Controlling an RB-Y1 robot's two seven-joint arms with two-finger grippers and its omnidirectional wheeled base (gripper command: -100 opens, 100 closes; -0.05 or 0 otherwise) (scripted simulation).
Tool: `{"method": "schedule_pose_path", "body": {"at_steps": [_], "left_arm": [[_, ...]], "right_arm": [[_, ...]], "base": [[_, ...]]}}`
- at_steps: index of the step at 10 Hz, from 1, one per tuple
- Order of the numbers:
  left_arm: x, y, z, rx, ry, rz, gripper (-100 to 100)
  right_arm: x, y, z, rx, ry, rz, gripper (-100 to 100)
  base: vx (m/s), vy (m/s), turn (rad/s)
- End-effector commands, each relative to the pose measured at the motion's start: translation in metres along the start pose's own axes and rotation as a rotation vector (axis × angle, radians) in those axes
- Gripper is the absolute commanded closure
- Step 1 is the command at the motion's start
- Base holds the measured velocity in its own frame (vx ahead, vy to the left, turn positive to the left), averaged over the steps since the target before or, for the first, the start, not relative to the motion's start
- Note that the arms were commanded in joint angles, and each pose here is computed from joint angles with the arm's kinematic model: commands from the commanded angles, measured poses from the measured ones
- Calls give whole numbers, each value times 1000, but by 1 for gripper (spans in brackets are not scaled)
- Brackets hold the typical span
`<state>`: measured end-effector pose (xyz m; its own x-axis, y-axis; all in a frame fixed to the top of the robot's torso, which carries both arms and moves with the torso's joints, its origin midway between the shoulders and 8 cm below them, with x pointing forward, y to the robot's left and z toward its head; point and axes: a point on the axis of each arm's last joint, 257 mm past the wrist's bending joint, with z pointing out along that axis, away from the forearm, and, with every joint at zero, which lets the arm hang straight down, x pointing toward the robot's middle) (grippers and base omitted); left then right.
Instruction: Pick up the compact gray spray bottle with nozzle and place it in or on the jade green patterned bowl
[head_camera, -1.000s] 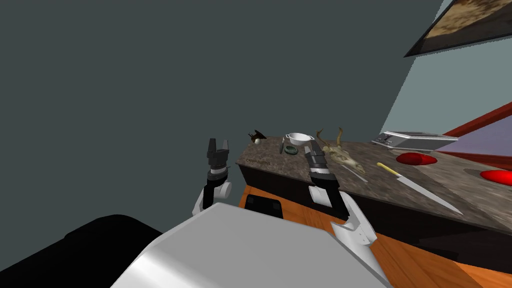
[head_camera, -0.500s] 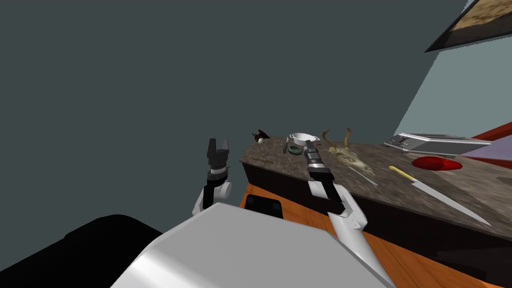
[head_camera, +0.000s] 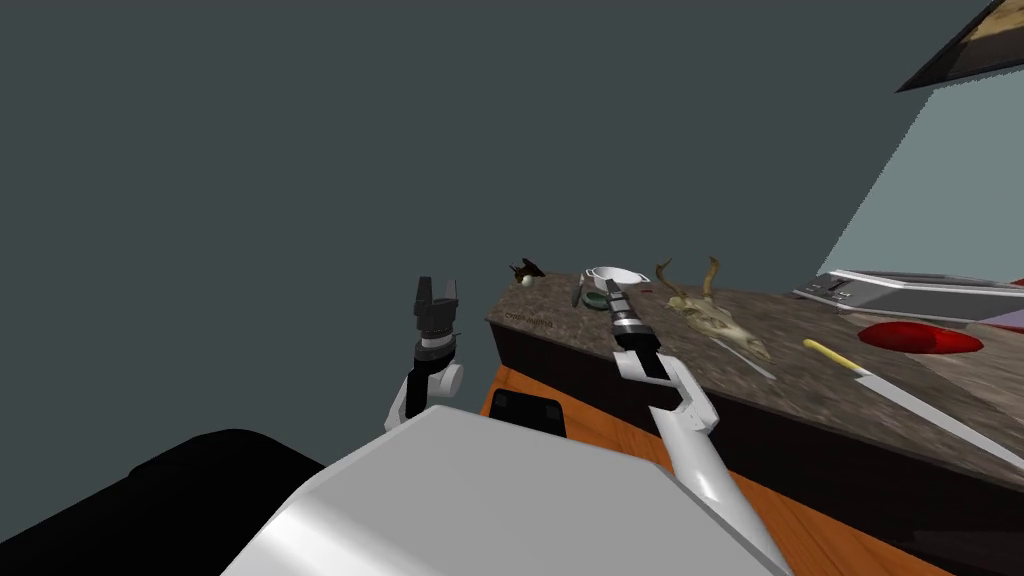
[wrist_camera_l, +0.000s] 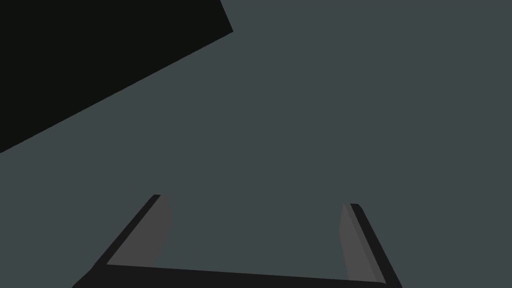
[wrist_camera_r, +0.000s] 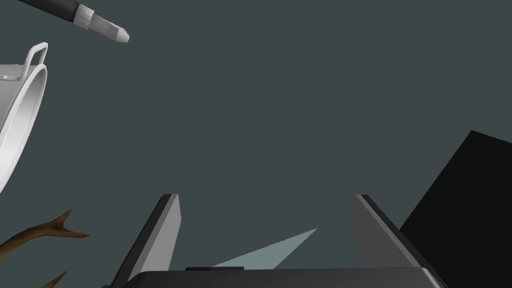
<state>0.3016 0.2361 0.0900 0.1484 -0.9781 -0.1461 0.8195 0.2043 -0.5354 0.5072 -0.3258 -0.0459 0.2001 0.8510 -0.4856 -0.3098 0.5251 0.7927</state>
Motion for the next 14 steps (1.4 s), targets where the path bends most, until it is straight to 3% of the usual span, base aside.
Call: {"method": "schedule_pose_path", "body": {"at_steps": [1, 5, 14], "left_arm": [[0, 0, 0, 0, 0, 0, 0], [0, 0, 0, 0, 0, 0, 0], [0, 0, 0, 0, 0, 0, 0]], "right_arm": [[4, -16, 13, 49, 6, -62, -100], [10, -53, 31, 168, 24, -141, -100], [23, -107, 58, 364, 77, -303, -100]], "base": [[-48, 24, 157], [-23, 5, 74], [-13, -15, 65]]}}
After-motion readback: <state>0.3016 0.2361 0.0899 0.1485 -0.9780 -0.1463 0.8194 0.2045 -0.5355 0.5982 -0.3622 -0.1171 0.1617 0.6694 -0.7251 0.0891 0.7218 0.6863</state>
